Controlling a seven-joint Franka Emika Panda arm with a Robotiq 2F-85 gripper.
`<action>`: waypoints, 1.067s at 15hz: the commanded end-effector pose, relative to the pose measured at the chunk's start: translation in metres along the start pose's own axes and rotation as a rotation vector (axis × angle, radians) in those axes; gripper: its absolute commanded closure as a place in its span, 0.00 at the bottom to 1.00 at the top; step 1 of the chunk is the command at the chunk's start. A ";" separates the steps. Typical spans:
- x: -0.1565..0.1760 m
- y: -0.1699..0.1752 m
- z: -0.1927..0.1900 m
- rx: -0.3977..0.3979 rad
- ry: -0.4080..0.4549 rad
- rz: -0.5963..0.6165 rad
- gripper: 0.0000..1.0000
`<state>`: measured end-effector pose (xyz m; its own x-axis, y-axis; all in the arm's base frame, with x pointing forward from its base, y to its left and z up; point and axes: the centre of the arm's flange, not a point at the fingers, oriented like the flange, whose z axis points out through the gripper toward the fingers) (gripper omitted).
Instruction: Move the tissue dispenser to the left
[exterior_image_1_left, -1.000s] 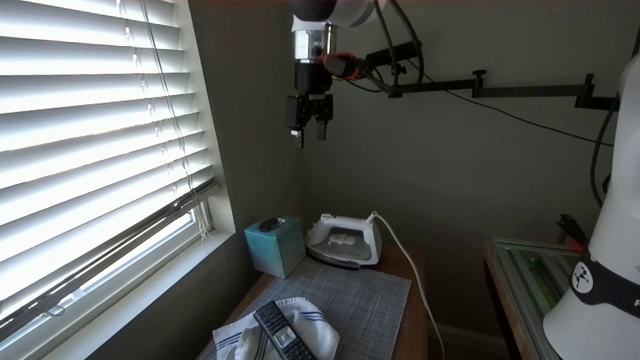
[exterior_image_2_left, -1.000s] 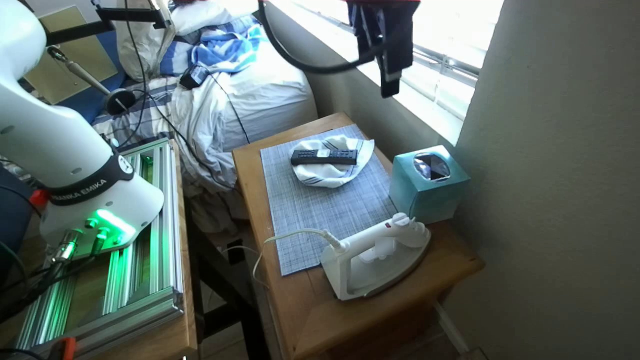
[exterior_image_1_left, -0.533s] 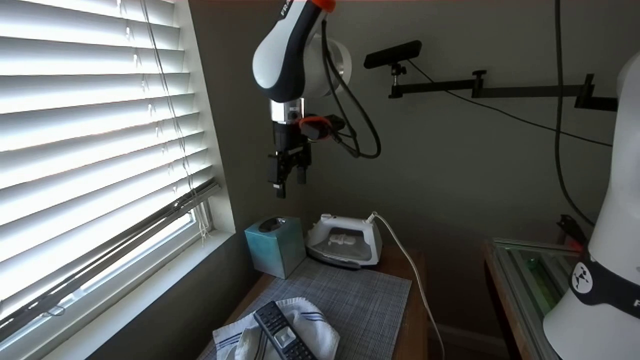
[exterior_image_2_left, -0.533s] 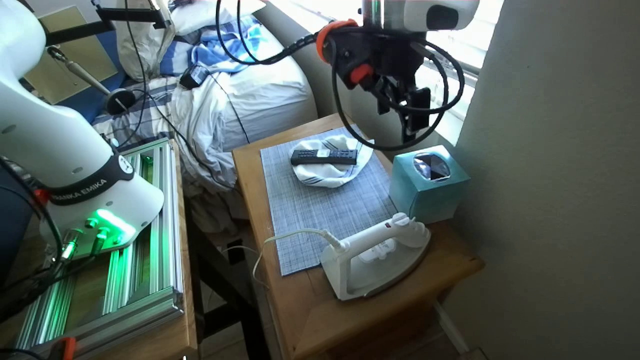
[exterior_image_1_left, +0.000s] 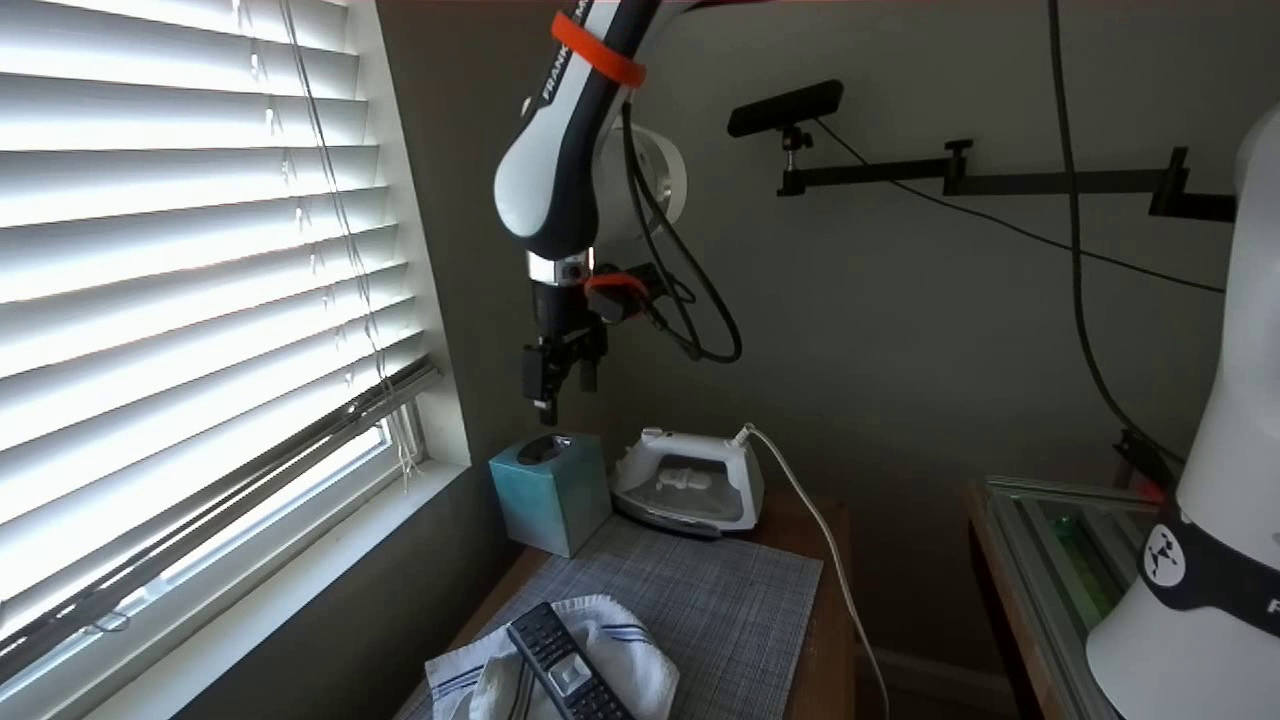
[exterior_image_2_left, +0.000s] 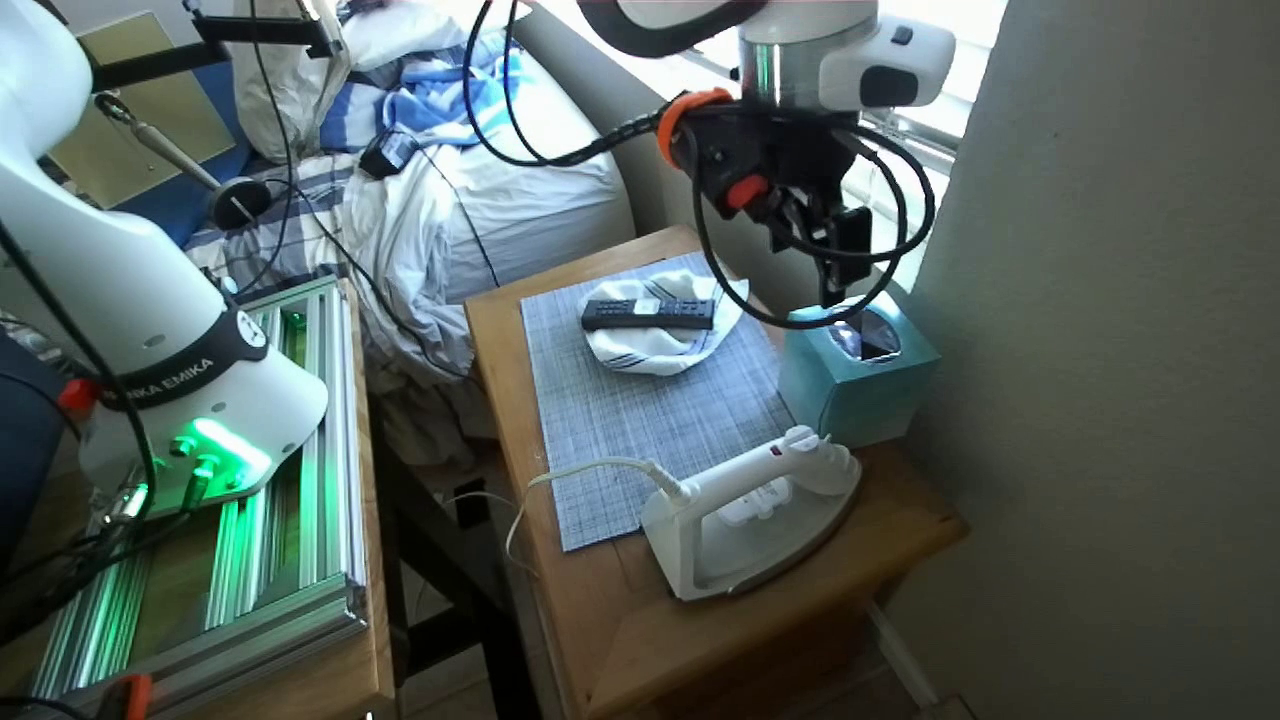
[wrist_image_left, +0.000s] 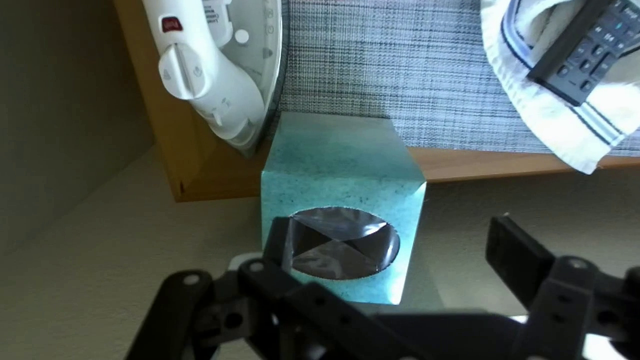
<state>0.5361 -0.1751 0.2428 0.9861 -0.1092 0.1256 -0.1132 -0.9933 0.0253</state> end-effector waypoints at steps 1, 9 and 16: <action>0.020 -0.006 0.049 -0.029 0.029 -0.016 0.00; 0.033 -0.029 0.093 -0.050 0.054 -0.081 0.07; 0.048 -0.038 0.102 -0.054 0.067 -0.109 0.44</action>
<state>0.5863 -0.1449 0.1542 0.9840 -0.0018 0.1781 -0.0163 -0.9967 0.0801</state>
